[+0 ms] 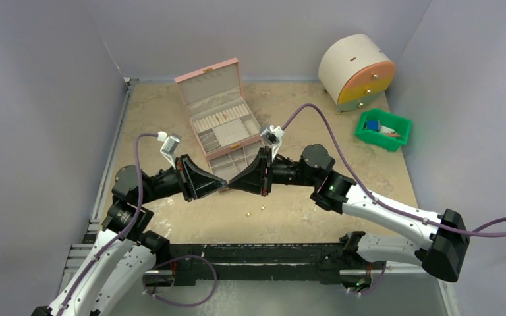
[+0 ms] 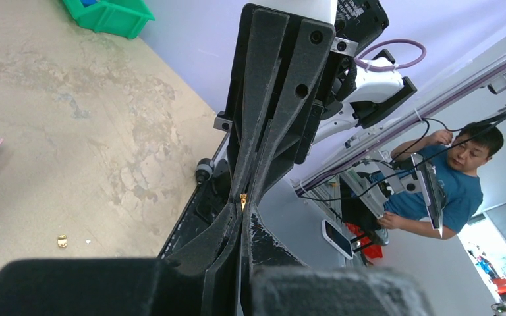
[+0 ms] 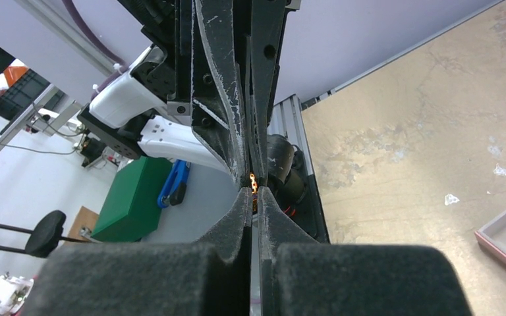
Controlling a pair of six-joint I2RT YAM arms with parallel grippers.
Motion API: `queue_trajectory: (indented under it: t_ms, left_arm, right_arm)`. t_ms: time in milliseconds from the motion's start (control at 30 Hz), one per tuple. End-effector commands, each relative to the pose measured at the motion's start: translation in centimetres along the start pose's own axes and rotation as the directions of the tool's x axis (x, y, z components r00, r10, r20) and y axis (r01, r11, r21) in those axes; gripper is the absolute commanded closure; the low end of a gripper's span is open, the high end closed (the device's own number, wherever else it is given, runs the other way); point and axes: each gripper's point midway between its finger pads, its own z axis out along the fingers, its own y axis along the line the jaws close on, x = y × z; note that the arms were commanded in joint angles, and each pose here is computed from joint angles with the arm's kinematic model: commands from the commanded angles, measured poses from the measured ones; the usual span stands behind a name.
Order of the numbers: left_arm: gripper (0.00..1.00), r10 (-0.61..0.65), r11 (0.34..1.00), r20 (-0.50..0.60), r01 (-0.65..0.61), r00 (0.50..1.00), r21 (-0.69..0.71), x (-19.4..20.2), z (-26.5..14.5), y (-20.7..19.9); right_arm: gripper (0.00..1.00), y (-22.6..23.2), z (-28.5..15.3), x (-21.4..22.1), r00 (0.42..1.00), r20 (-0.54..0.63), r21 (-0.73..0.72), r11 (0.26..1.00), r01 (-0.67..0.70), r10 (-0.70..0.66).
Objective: Organize the mixed jewelry
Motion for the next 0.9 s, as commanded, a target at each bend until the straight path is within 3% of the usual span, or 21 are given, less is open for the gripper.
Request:
queue_trajectory:
  t_ms: [0,133,267,400,533,633,867]
  left_arm:
    - [1.0,0.059,0.998,0.024,-0.06,0.998,0.03,-1.0,-0.1,-1.3]
    - [1.0,0.07,0.997,0.03,-0.07,0.997,-0.013,-1.3,0.0,-0.6]
    - [0.67,0.102,0.966,0.063,-0.084,0.993,-0.244,-2.2,-1.1,2.6]
    - [0.53,0.174,0.89,0.125,-0.101,0.977,-0.444,-3.9,-3.1,4.9]
    - [0.41,0.233,0.826,0.159,-0.109,0.959,-0.552,-5.0,-4.9,5.9]
    - [0.35,0.249,0.792,0.158,-0.107,0.955,-0.601,-5.3,-5.6,6.5]
    - [0.25,0.282,0.756,0.144,-0.127,0.948,-0.643,-5.7,-6.2,7.1]
  right_arm:
    - [1.0,1.4,-0.1,-1.4,0.998,0.051,-0.056,0.997,0.049,-0.046]
    - [1.0,1.1,-0.2,-1.4,0.997,0.053,-0.034,0.998,0.057,-0.056]
    - [1.0,-0.8,-0.3,-1.8,0.995,0.05,0.083,0.993,0.085,-0.089]
    - [1.0,-4.2,-0.5,-2.2,0.991,0.004,0.266,0.955,0.127,-0.133]
    - [1.0,-8.0,-0.6,-3.1,0.984,-0.049,0.457,0.872,0.176,-0.173]
    - [1.0,-11.8,-0.8,-4.1,0.97,-0.114,0.606,0.759,0.238,-0.213]
    - [1.0,-18.6,0.3,-6.8,0.923,-0.259,0.766,0.521,0.377,-0.285]
